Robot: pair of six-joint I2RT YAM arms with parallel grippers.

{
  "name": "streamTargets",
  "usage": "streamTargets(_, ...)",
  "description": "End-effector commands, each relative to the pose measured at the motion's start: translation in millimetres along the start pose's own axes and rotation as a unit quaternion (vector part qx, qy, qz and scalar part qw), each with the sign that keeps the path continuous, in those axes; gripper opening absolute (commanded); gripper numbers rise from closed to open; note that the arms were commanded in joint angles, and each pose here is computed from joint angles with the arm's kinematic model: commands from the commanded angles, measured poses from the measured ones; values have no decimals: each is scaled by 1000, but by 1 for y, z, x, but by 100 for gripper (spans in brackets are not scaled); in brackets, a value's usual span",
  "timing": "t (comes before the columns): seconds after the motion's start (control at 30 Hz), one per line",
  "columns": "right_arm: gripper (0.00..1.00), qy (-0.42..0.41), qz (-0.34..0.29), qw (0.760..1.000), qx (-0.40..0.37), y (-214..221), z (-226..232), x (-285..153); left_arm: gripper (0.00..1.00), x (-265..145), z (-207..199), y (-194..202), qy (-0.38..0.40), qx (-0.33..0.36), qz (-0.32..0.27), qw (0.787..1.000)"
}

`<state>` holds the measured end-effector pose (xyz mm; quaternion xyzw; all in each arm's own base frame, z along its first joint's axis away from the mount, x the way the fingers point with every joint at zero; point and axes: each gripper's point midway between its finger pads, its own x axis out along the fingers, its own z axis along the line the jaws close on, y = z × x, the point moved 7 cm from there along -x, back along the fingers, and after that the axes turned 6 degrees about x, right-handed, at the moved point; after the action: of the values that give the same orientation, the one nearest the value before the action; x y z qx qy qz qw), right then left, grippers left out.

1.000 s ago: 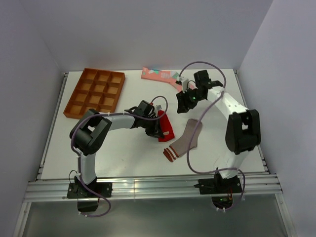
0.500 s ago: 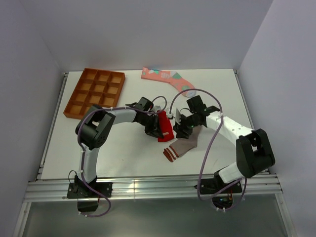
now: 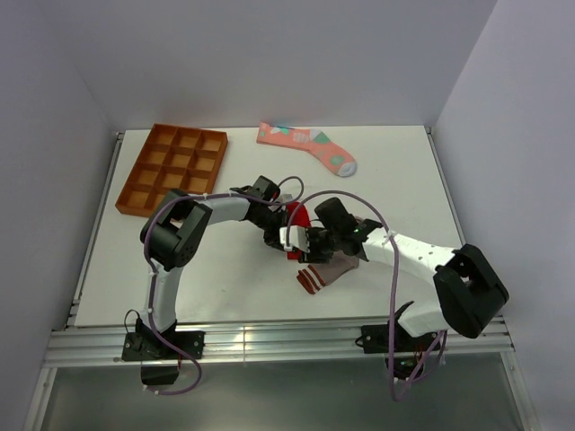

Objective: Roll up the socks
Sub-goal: Roll the sock at the center of the board.

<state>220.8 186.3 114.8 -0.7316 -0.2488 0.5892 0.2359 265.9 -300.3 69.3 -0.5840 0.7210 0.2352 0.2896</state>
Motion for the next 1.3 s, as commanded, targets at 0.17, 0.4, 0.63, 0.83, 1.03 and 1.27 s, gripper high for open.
streamTargets(0.17,54,33,17,998,-52,-4,-8,19,0,15,38,15,-81,-32,28,996)
streamTargets(0.4,53,26,39,997,-55,3,-7,28,0,13,39,14,-81,-33,26,996)
streamTargets(0.63,46,19,61,997,-46,9,-9,34,0,9,40,11,-80,-38,17,996)
streamTargets(0.83,18,7,51,998,-22,0,-15,31,6,5,36,7,-75,-48,2,996)
streamTargets(1.03,13,-71,50,994,60,0,-36,11,13,-5,27,1,-39,-74,-49,995)
streamTargets(1.27,12,-178,59,968,165,15,-55,9,20,-23,1,-9,17,-97,-147,984)
